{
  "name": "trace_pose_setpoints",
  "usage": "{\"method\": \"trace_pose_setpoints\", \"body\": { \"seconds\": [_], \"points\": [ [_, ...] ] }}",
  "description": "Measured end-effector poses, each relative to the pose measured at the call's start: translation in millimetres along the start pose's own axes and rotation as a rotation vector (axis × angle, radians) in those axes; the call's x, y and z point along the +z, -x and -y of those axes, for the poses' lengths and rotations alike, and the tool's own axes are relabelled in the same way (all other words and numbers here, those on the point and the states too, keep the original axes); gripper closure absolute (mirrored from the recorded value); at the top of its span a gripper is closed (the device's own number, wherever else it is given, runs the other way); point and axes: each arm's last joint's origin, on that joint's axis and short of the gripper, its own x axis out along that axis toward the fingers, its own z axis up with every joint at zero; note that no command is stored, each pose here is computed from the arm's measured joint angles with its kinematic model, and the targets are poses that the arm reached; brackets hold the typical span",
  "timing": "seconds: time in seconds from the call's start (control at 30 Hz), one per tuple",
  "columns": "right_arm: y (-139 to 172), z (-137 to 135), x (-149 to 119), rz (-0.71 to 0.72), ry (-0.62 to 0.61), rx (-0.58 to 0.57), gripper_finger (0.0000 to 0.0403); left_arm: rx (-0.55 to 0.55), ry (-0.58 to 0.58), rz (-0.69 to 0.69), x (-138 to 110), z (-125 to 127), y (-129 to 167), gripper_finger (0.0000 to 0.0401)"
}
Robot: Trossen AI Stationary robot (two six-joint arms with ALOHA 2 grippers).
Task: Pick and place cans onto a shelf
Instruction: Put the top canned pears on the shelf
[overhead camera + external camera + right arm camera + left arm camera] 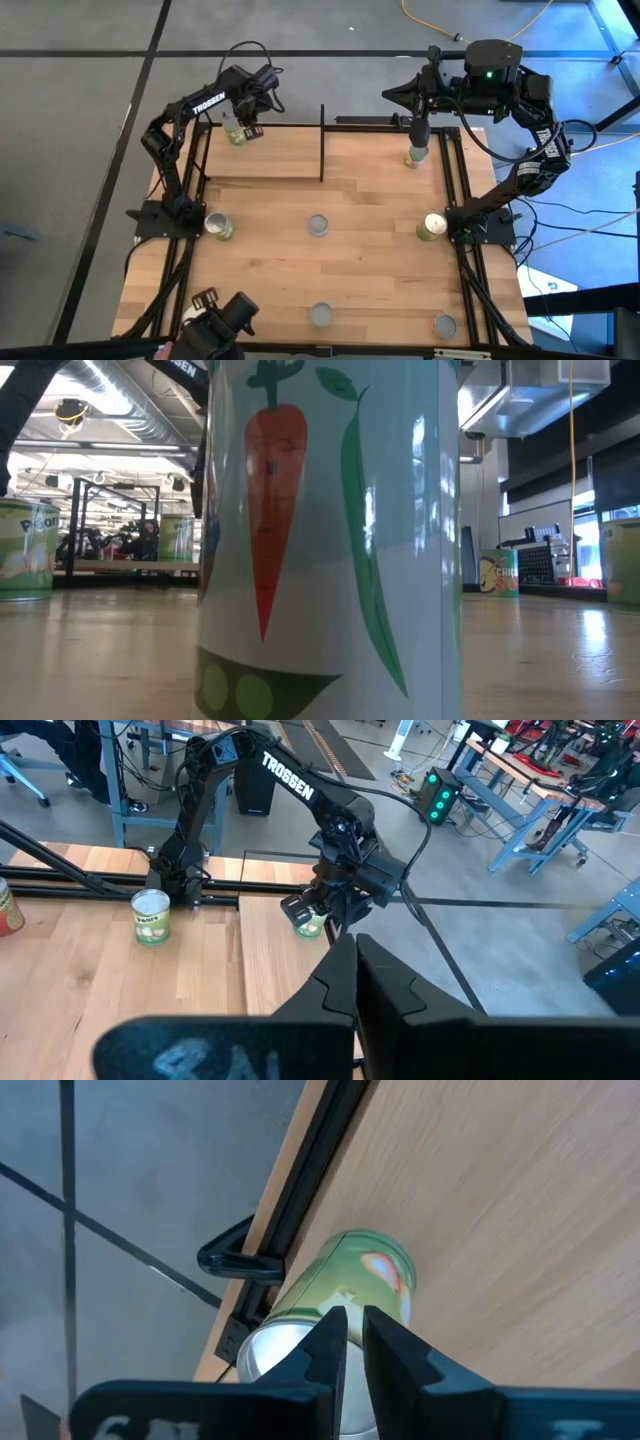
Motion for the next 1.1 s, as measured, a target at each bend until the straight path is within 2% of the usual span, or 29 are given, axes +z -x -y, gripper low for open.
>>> {"method": "trace_pose_setpoints", "body": {
  "seconds": [1.1],
  "points": [
    [0, 0, 0, 0.0, 0.0, 0.0, 0.0398, -0.001, 0.067, -0.117, -24, -29, -11, 0.0371]
  ]
}}
